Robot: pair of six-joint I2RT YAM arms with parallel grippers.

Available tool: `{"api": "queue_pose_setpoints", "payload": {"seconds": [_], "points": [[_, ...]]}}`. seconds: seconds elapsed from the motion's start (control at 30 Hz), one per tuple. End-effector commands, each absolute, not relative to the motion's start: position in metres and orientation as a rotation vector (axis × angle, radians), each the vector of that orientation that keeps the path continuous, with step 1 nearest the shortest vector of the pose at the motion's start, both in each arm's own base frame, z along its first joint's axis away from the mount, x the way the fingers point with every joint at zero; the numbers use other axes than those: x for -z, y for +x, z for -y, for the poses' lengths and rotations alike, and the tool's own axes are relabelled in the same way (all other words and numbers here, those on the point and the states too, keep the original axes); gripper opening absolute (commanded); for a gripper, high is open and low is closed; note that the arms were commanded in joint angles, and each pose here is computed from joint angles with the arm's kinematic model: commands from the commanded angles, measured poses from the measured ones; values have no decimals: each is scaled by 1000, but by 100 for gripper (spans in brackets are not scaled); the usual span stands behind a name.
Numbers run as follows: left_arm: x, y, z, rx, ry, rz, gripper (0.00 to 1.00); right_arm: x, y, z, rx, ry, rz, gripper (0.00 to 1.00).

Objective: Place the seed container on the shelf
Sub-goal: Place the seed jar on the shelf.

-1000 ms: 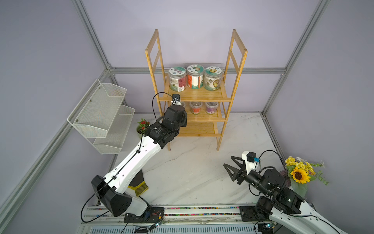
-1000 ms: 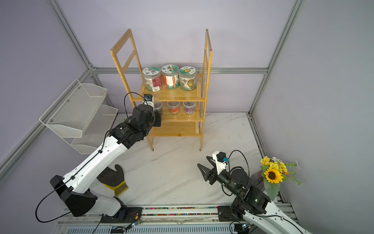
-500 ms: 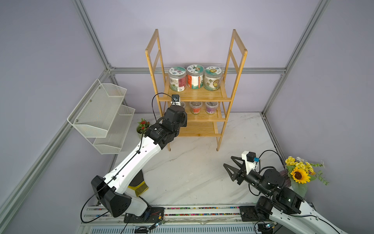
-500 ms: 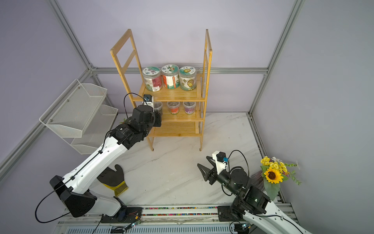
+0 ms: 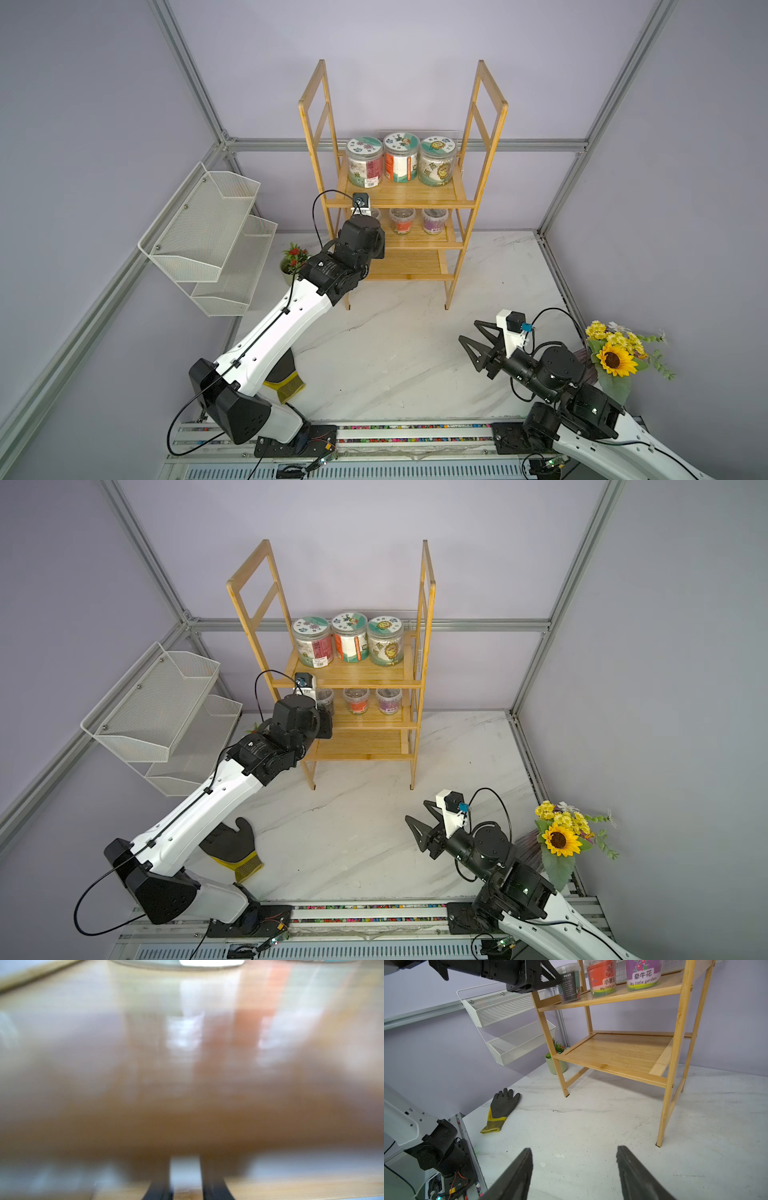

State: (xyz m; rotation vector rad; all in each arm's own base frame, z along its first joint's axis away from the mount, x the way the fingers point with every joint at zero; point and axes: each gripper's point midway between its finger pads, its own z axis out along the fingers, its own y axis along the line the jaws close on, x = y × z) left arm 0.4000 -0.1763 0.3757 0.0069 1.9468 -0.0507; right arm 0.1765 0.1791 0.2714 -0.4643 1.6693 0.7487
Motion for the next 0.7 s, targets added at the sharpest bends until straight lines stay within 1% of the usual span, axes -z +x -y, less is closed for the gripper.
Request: {"api": "queue_pose_setpoints", "payload": {"seconds": [0.0,0.1,0.2,0.27,0.37,0.67], "points": [[-295,399,171,-28,69,-2193,25,-274,178,-178,-732,-463,-1657,68],[-292,394,169,-36,69,-2213,30,-274,178,-179,-735,-464,-1657,68],[-290,390,171,-27,87,-2226,38,-274,178,-180,-737,-468,-1656,68],[-291,388,170,-30,88,-2226,40,-274,179,-181,-739,-468,-1657,68],[-291,385,169,-37,89,-2230,40,-275,179,-181,-741,-468,-1657,68],[-283,381,173,-40,103,-2251,26,-273,179,-182,-749,-460,-1660,68]]}}
